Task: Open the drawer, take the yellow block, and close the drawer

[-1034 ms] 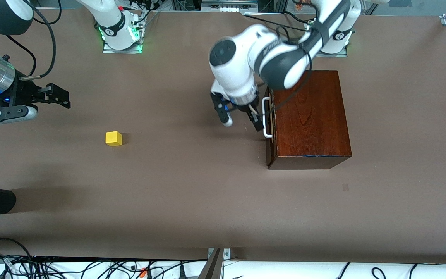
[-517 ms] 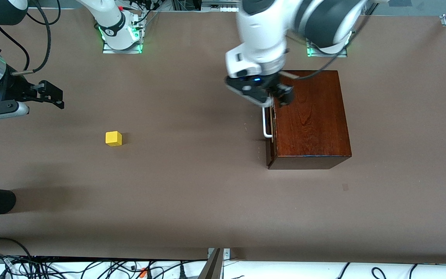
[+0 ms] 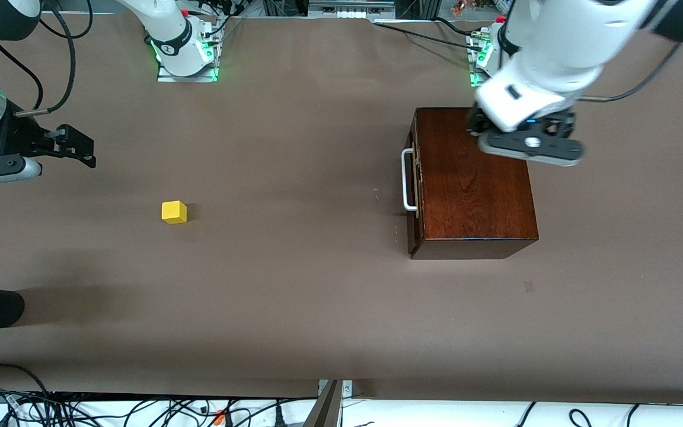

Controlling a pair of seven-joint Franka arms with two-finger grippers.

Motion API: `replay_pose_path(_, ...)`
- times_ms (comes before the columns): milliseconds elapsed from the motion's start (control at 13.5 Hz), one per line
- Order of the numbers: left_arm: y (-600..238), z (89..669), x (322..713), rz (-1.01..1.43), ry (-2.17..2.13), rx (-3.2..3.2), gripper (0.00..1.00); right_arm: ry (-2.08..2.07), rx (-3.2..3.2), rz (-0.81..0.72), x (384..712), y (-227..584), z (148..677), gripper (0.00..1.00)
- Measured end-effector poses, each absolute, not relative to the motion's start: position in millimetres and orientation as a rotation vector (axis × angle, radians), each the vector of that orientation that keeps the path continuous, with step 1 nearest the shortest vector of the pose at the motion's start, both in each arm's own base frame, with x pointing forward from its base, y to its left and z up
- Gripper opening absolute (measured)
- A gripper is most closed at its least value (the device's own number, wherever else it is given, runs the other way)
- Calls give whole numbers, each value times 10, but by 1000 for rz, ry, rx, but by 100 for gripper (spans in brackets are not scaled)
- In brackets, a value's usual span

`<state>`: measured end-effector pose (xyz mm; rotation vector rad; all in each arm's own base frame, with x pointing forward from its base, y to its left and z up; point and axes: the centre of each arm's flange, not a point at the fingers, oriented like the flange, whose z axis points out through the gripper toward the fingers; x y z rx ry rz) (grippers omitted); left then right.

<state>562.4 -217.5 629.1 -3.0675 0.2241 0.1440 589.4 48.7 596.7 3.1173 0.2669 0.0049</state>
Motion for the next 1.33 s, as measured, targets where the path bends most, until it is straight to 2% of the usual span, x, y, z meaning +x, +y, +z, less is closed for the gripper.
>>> replay_pose_path(222,-1534,6368,5688,175,132,-3108,100,264,3118,4,5894,475,5966,100)
replay_pose_path(665,-839,6237,5664,127,85,-3152,100,259,3118,3,5896,459,5965,100)
replay_pose_path(960,-637,6168,5522,100,104,-3158,100,256,3118,2,5897,446,5964,100)
replay_pose_path(1330,-445,6175,5528,92,94,-3161,100,252,3118,2,5898,431,5963,100)
